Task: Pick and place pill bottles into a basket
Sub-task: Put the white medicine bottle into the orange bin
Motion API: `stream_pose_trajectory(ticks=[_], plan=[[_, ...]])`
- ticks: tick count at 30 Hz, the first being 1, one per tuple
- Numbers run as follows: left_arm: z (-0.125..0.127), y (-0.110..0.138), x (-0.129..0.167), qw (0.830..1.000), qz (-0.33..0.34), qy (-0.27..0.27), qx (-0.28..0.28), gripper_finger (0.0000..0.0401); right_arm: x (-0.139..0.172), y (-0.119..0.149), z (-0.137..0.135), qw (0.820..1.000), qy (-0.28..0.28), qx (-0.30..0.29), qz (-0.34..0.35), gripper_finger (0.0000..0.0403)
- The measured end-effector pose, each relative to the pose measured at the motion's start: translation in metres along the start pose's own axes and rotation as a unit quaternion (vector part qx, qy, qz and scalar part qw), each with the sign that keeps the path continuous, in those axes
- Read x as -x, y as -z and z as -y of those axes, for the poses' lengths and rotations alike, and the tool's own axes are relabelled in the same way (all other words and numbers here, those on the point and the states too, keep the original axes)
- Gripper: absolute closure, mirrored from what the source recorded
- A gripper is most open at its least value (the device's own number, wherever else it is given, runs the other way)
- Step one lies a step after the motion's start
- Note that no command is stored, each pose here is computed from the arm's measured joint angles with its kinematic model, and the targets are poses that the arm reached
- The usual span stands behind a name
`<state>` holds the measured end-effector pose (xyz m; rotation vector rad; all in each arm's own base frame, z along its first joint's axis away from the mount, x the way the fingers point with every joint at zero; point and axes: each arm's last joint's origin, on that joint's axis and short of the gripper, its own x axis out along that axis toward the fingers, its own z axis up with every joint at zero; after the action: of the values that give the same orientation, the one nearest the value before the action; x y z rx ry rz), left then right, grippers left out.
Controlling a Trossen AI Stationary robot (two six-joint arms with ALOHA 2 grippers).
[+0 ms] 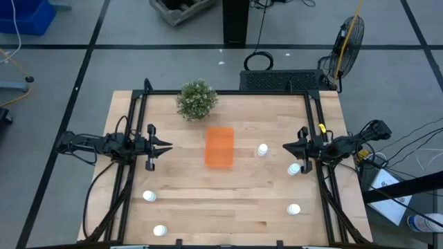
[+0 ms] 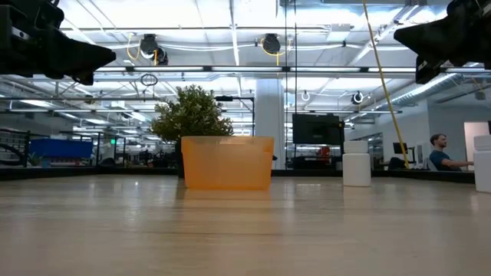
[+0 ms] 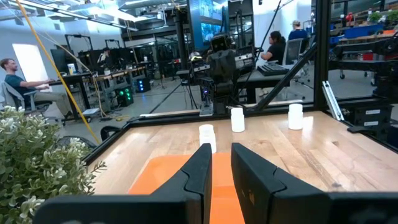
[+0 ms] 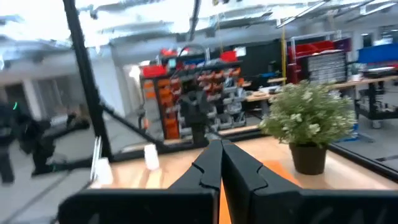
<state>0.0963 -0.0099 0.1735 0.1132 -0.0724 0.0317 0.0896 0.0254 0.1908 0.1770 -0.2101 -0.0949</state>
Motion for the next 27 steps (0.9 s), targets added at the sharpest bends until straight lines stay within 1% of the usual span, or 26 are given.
stream_pose_trajectory(ticks=[3, 6, 7, 9, 11, 14, 17, 19, 21, 23, 27], plan=[[0.0, 0.0, 0.0, 1.0, 0.0, 0.0, 0.0, 0.0334, 0.0, -0.003, 0.0, 0.999, 0.003, -0.03, 0.012, 0.0403], [0.0, 0.0, 0.0, 1.0, 0.0, 0.0, 0.0, 0.0334, 0.0, -0.001, 0.0, 0.999, 0.003, -0.036, 0.006, 0.0403], [0.0, 0.0, 0.0, 1.0, 0.0, 0.0, 0.0, 0.0334, 0.0, -0.001, 0.0, 0.999, 0.002, -0.046, 0.006, 0.0403], [0.0, 0.0, 0.0, 1.0, 0.0, 0.0, 0.0, 0.0334, -0.001, -0.001, -0.001, 0.997, -0.013, -0.073, 0.003, 0.0403], [0.0, 0.0, 0.0, 1.0, 0.0, 0.0, 0.0, 0.0334, -0.002, 0.0, -0.003, 0.996, -0.031, -0.089, -0.003, 0.0403], [0.0, 0.0, 0.0, 1.0, 0.0, 0.0, 0.0, 0.0334, -0.004, 0.0, -0.005, 0.995, -0.039, -0.095, -0.006, 0.0403], [0.0, 0.0, 0.0, 1.0, 0.0, 0.0, 0.0, 0.0334, -0.008, -0.002, -0.009, 0.993, -0.068, -0.096, 0.005, 0.0403], [0.0, 0.0, 0.0, 1.0, 0.0, 0.0, 0.0, 0.0334, -0.012, -0.003, -0.012, 0.992, -0.076, -0.1, 0.01, 0.0401], [0.0, 0.0, 0.0, 1.0, 0.0, 0.0, 0.0, 0.0334, -0.016, -0.001, -0.013, 0.993, -0.071, -0.098, 0.004, 0.0395], [0.0, 0.0, 0.0, 1.0, 0.0, 0.0, 0.0, 0.0334, -0.02, 0.005, -0.014, 0.995, -0.05, -0.089, -0.01, 0.0384], [0.0, 0.0, 0.0, 1.0, 0.0, 0.0, 0.0, 0.0334, -0.029, 0.016, -0.015, 0.997, -0.019, -0.07, -0.038, 0.0346]])
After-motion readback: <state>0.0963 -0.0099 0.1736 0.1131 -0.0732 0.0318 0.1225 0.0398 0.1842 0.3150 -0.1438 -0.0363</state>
